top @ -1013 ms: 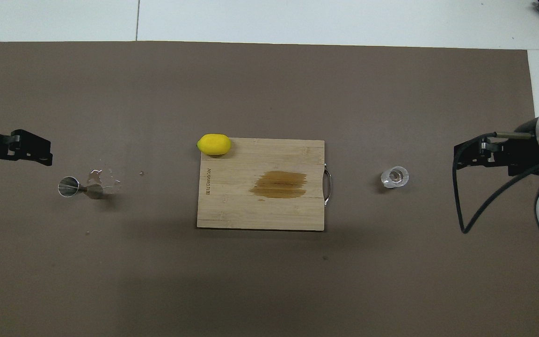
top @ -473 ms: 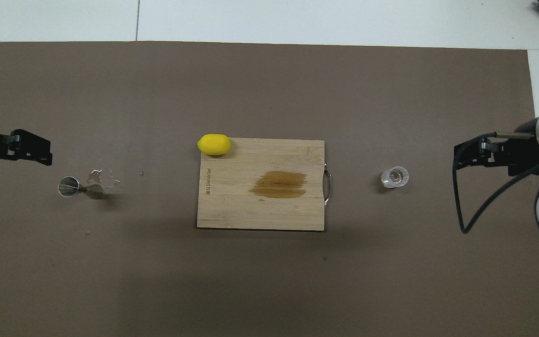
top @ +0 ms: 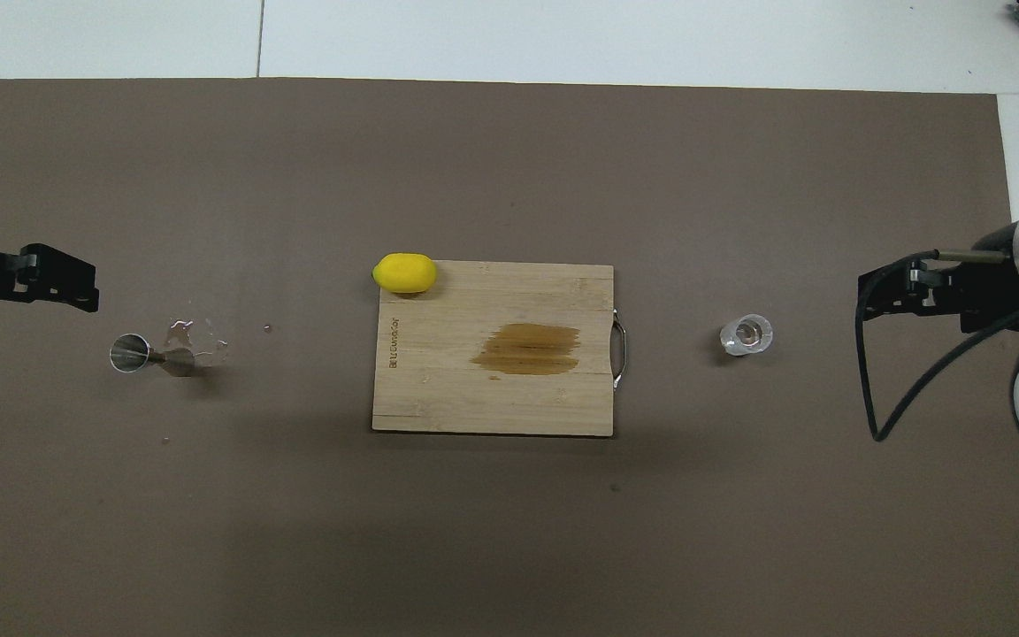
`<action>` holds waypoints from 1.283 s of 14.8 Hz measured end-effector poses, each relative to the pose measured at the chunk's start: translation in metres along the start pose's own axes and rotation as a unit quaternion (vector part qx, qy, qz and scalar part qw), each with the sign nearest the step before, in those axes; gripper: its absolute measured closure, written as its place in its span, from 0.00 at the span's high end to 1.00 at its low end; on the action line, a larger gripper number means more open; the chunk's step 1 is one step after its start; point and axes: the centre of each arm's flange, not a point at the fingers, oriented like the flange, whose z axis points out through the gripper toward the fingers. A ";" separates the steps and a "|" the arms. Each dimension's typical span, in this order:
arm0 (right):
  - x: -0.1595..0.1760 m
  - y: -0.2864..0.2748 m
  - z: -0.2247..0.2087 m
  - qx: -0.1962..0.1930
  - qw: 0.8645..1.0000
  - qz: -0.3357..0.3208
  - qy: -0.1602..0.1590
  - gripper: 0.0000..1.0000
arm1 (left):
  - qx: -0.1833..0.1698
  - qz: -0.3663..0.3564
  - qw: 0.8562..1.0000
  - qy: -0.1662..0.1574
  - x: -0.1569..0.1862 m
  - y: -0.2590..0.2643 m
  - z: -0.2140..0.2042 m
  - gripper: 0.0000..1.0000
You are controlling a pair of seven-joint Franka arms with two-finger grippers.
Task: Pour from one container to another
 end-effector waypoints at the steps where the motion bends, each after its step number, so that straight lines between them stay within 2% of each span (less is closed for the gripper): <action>1: 0.000 0.000 0.000 0.000 1.000 0.000 0.000 1.00 | 0.000 0.000 1.000 0.001 0.000 0.000 0.000 1.00; 8: 0.000 0.000 0.000 0.000 1.000 0.000 0.000 1.00 | -0.002 -0.001 1.000 0.018 0.006 -0.001 0.002 1.00; 14: 0.000 0.000 0.000 0.000 1.000 0.000 0.000 1.00 | -0.004 -0.004 0.999 0.045 0.015 -0.003 0.029 1.00; 19: 0.000 0.000 0.000 0.000 1.000 0.000 0.000 1.00 | -0.004 -0.013 0.998 0.054 0.011 -0.014 0.037 1.00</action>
